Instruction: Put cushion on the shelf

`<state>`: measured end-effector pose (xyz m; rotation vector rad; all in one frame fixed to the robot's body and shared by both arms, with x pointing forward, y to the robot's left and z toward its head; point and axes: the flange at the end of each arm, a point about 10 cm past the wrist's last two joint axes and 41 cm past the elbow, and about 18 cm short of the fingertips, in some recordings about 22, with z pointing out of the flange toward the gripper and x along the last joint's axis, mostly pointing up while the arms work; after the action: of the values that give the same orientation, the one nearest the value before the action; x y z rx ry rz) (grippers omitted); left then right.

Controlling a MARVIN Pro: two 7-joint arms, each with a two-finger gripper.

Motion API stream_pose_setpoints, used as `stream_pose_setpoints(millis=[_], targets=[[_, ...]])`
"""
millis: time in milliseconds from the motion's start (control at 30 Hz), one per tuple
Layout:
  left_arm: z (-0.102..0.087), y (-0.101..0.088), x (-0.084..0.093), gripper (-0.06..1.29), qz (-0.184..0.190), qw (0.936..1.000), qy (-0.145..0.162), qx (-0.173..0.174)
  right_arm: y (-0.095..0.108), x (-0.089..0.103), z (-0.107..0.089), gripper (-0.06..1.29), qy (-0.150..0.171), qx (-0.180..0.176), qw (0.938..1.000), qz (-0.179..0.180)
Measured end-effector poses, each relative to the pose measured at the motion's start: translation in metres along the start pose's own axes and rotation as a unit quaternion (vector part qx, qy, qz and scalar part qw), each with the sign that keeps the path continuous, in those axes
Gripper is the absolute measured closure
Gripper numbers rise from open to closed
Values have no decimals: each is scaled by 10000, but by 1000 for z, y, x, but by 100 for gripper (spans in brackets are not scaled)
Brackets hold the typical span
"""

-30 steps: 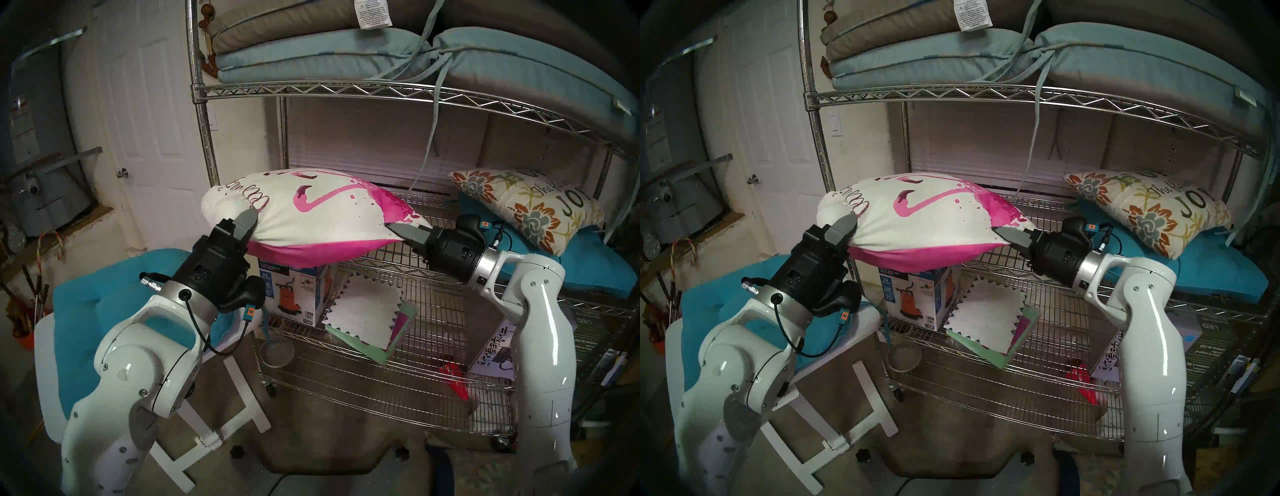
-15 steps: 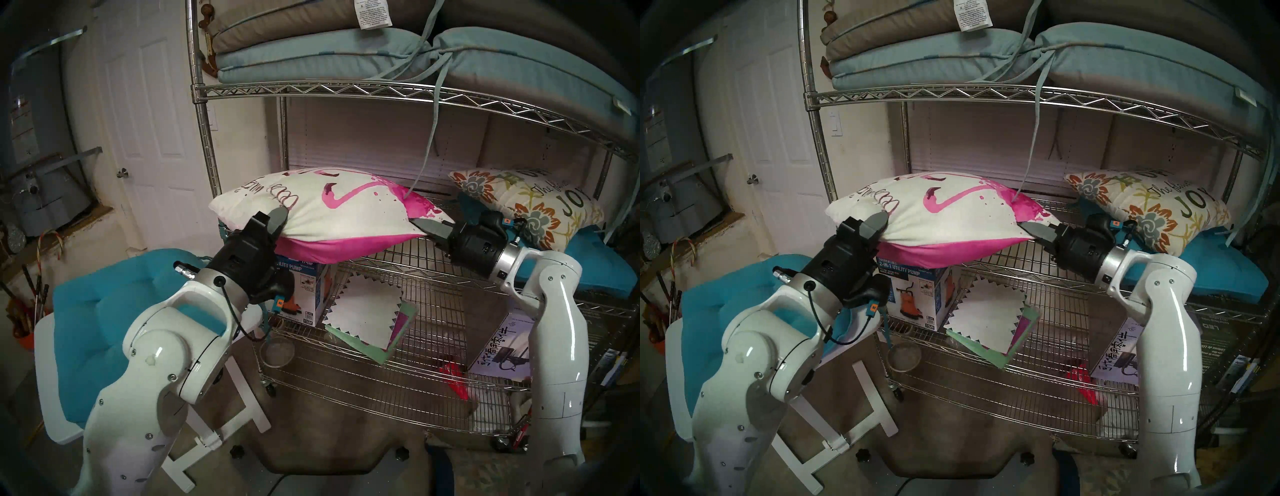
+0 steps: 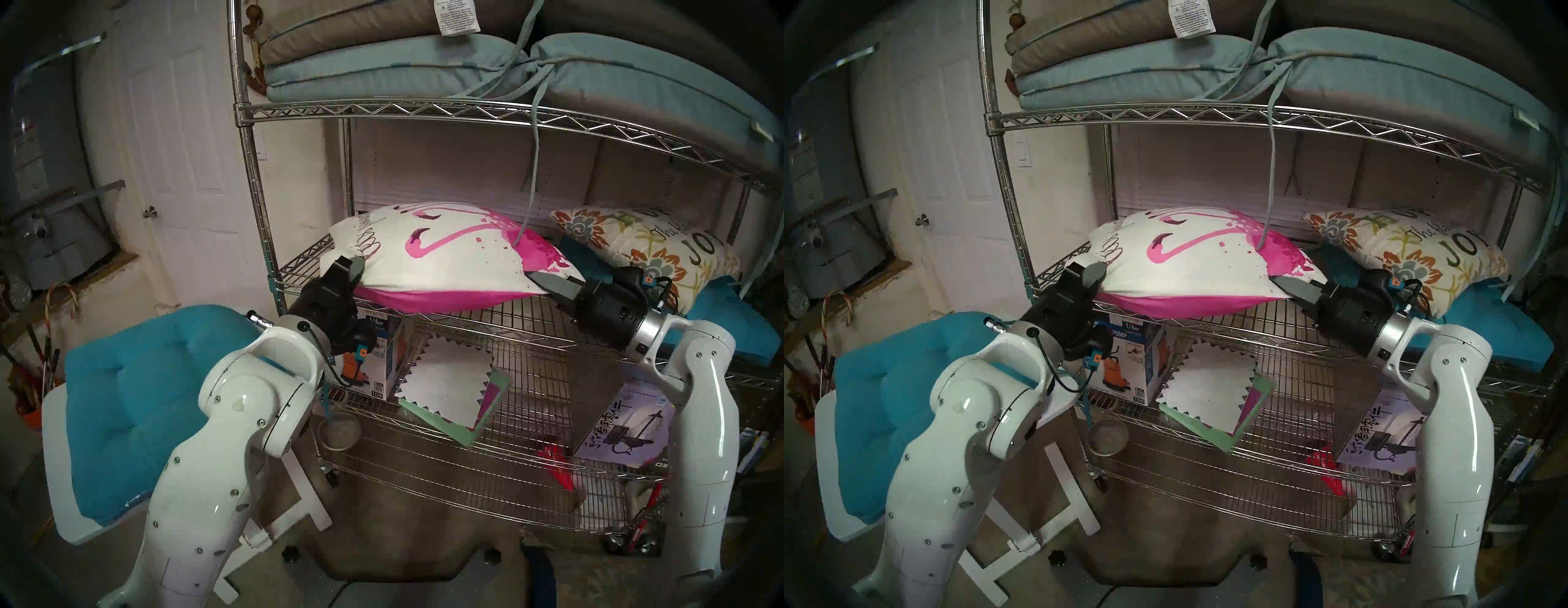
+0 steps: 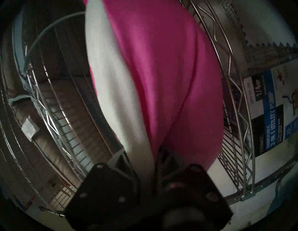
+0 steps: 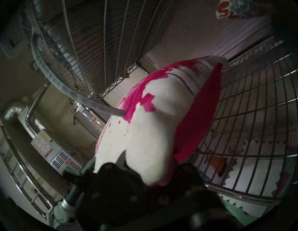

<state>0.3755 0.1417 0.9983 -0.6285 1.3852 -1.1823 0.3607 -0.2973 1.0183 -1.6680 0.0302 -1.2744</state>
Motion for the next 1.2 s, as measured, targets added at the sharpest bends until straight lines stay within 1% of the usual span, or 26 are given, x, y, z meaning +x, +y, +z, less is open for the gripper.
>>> stream_pose_setpoints(millis=[133,300,500,633,833,967,1200], targets=[[12,10,-16,110,108,9997,-174,-111,-11,-13,4,125,-142,207,9997,33],[25,20,-34,110,254,9991,-299,-169,-20,-29,9,125,-312,393,9987,107],[40,32,-50,110,400,9985,-336,-181,-24,-44,17,125,-470,516,9973,237],[50,40,-55,110,459,9982,-332,-201,-20,-51,25,125,-531,513,9967,347],[63,50,-60,110,504,9979,-320,-236,-6,-51,40,125,-506,369,9971,444],[74,54,-62,110,521,9978,-335,-247,2,-45,51,125,-439,277,9977,444],[88,59,-66,110,541,9974,-379,-275,10,-38,66,125,-385,195,9982,421]])
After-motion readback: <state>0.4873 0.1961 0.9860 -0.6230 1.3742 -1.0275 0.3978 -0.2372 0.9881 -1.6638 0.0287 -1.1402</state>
